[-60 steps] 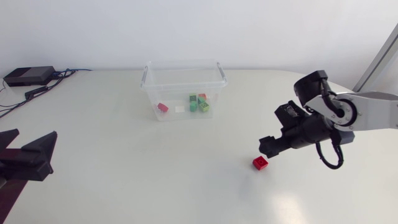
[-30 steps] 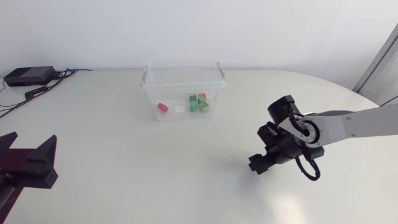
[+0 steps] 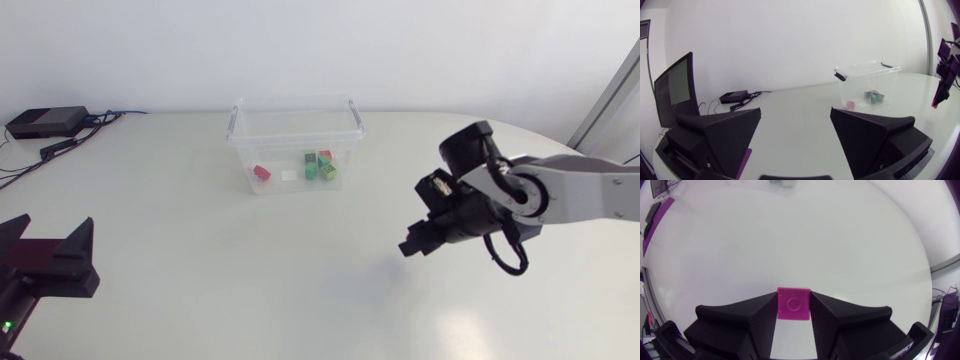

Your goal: Place the duplo bricks in the container

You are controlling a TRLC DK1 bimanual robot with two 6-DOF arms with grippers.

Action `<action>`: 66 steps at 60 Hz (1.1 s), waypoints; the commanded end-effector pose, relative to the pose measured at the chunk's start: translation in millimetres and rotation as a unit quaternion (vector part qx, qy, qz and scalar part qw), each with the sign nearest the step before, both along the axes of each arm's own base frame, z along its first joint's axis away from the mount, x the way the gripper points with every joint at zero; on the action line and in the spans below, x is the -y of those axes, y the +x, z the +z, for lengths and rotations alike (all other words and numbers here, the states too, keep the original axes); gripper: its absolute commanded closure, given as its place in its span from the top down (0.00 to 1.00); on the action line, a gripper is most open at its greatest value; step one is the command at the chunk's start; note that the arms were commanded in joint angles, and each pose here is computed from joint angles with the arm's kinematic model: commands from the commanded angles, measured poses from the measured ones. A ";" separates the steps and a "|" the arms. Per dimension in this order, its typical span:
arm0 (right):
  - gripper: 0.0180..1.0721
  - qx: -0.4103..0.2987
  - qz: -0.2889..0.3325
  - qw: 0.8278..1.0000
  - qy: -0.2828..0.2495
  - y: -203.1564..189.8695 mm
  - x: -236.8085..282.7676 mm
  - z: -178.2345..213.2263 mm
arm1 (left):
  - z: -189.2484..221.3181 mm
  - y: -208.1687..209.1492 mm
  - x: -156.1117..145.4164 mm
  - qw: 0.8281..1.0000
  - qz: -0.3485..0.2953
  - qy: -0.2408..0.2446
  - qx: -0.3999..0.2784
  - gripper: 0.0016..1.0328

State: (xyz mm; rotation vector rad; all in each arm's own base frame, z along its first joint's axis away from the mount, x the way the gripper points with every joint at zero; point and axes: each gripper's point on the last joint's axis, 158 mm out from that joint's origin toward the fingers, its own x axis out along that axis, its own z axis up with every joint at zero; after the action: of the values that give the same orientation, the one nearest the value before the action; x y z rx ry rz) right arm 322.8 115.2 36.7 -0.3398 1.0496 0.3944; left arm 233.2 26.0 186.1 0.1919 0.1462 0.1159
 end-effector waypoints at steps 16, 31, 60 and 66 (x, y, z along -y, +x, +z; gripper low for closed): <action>0.18 0.139 0.036 0.987 0.067 65.8 -68.3 130.4 | -7.0 8.1 -7.7 0.999 0.013 0.020 0.029 0.94; 0.18 0.213 0.045 0.971 0.099 122.3 -105.8 172.7 | -5.8 11.1 -7.2 0.999 0.012 0.020 0.045 0.94; 0.30 0.281 0.057 0.954 0.091 222.1 -165.5 162.8 | -4.0 10.2 -9.0 0.999 0.017 0.018 0.046 0.94; 0.91 0.283 0.053 0.954 0.081 230.7 -165.8 155.0 | -5.5 10.1 -9.5 0.999 0.018 0.018 0.043 0.94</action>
State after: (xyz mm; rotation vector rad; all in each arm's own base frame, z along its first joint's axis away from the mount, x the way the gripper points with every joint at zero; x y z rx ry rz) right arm 545.1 275.8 198.9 -0.3078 0.4437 0.4490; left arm 244.0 32.5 184.6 0.2108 0.0598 0.1495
